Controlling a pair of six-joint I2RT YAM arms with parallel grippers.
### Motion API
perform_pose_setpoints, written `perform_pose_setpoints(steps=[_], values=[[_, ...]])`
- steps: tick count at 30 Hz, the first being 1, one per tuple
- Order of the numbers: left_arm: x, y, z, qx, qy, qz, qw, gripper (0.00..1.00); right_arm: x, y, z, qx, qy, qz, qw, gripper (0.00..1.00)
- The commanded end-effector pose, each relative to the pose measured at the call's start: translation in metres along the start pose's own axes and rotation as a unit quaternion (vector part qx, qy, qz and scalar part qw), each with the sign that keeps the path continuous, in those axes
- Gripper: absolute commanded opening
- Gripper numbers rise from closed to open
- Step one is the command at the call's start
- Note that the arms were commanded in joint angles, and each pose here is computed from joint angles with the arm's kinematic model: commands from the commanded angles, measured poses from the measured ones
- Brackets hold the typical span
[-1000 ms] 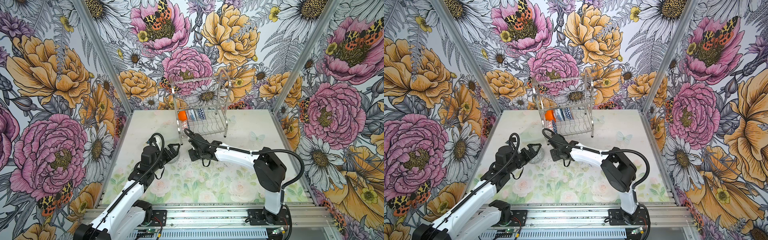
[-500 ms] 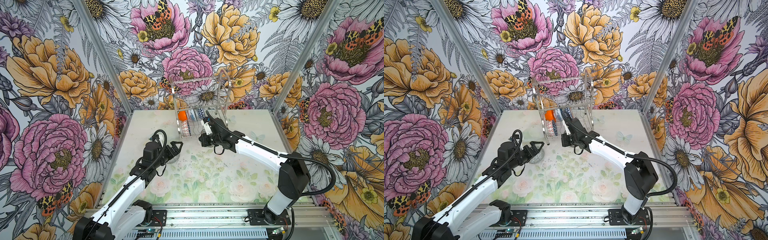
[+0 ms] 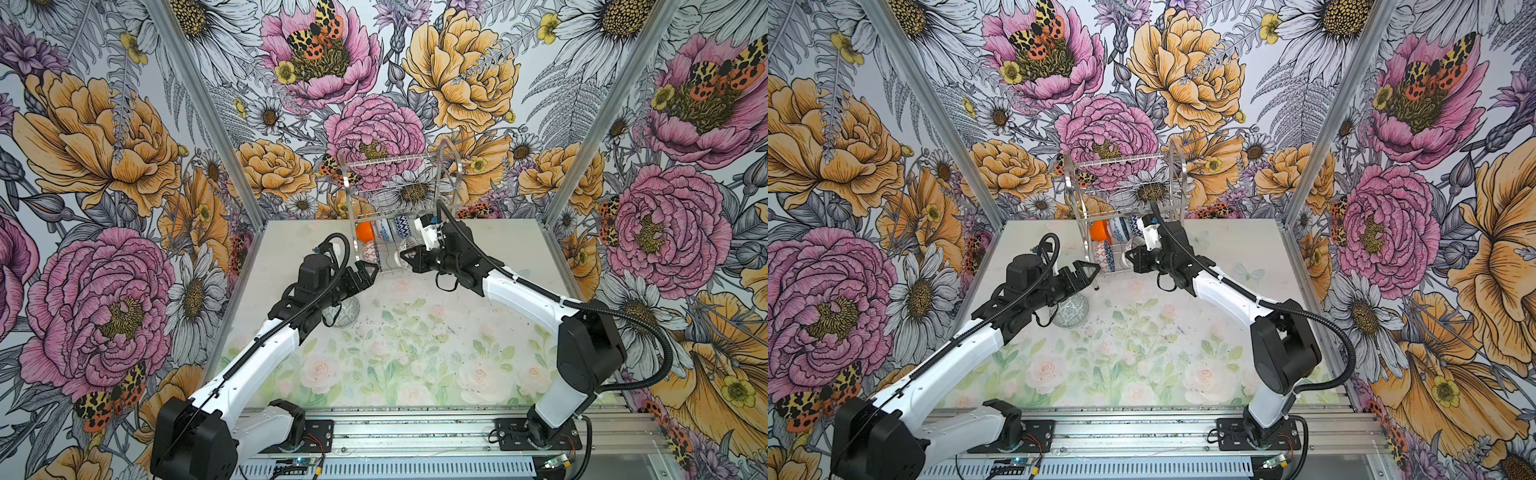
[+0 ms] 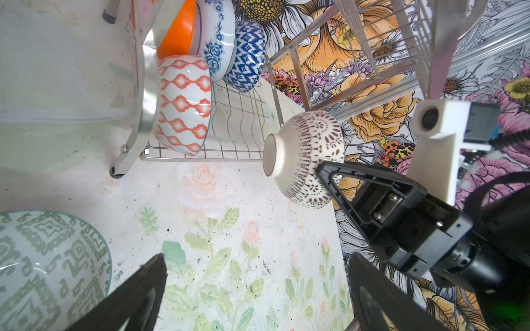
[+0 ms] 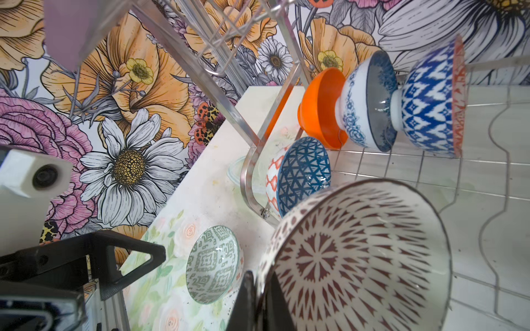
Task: Load the bowls into the dish rack
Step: 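Lower the white bowl upright into a rack slot beside the blue bowl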
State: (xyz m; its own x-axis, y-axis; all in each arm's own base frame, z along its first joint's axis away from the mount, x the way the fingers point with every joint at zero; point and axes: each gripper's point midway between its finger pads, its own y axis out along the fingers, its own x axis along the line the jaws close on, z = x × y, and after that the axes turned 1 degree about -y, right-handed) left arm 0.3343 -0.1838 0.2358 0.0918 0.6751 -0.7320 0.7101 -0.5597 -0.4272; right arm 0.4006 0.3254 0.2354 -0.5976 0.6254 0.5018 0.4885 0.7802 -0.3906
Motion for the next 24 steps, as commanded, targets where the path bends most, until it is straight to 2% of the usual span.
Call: perform_pose_setpoints(steps=[1, 6, 15, 24], values=[[-0.013, 0.007, -0.001, 0.005, 0.030, 0.000, 1.000, 0.99, 0.023, 0.002, -0.030, -0.057, -0.032, -0.063, 0.996, 0.00], [-0.019, 0.021, -0.002, 0.015, 0.030, 0.000, 0.999, 0.99, 0.015, 0.011, -0.034, -0.075, -0.032, -0.071, 0.994, 0.00], [-0.021, 0.034, -0.003, 0.017, 0.045, 0.001, 0.999, 0.99, -0.010, 0.021, -0.041, -0.107, 0.007, -0.108, 0.988, 0.00], [-0.015, 0.033, -0.001, 0.013, 0.053, 0.005, 0.999, 0.99, -0.029, 0.040, -0.035, -0.099, 0.011, -0.105, 0.990, 0.00]])
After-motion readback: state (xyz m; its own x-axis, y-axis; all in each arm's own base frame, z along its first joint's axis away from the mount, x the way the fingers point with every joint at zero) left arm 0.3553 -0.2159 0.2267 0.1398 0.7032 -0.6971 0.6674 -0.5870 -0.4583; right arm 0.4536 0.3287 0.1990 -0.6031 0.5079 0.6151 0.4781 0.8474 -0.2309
